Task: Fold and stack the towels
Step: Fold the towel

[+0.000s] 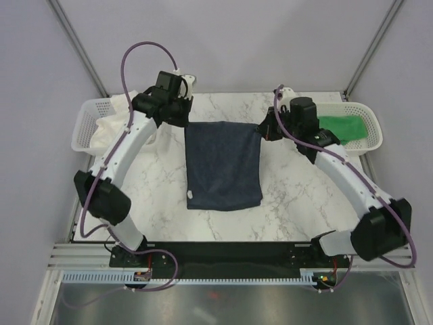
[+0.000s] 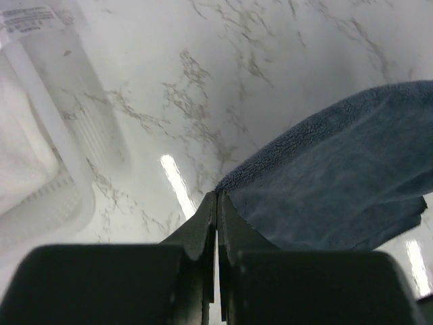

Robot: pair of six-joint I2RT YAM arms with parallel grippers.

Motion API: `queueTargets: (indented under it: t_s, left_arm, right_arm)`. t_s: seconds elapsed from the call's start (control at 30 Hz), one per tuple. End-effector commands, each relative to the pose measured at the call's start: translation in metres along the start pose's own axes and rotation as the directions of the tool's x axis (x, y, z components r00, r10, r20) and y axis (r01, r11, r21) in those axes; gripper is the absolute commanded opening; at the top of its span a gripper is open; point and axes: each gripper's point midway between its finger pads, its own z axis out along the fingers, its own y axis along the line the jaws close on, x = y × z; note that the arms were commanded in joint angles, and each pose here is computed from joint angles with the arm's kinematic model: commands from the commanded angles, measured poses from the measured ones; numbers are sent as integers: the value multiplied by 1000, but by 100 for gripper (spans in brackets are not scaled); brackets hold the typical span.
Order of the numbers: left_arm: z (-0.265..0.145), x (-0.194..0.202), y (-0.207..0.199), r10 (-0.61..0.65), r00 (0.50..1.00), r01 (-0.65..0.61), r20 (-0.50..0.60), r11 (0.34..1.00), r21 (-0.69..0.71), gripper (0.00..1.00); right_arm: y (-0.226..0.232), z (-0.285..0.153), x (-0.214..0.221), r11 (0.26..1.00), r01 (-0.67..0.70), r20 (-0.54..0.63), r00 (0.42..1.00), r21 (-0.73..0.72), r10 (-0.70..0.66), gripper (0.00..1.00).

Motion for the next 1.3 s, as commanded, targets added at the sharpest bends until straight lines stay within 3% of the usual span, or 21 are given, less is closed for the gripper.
queueTargets:
  t_s: [0.0,0.1,0.13,0.3,0.5,0.77,0.97,1.1,1.23,1.27]
  left_arm:
    - [33,-52,35,-2,994,6,113,999,-34,2]
    - [91,-59,56,11,997,-7,81,999,-47,2]
    - [102,-61,61,18,997,-13,80,998,-59,2]
    - [172,-78,77,53,989,-51,138,999,-18,2]
    - [208,-99,102,130,964,-108,230,988,-107,2]
    - [253,-84,121,155,964,-125,216,982,-145,2]
    - [249,-77,128,166,965,-131,205,976,-175,2]
    - [212,-88,129,179,953,-127,245,969,-213,2]
    - [184,-76,126,166,951,-108,261,969,-224,2]
    - [186,-57,124,158,961,-109,229,971,-215,2]
  right_arm:
    - [-28,42,-28,999,32,90,995,30,-35,0]
    - [-65,88,-29,999,12,50,999,37,-14,0]
    - [-84,112,-10,999,-1,-9,1000,53,2,0]
    - [-116,166,-13,998,54,-57,997,24,-53,0]
    - [-145,213,-14,995,83,-40,996,52,-81,0]
    - [-162,239,0,995,74,-58,996,61,-71,0]
    - [-160,228,-6,989,133,-60,990,65,-129,0]
    - [-142,202,-16,987,155,-46,987,45,-153,0]
    - [-121,183,5,988,155,-84,985,7,-154,0]
    - [-119,180,21,990,142,-115,983,1,-141,0]
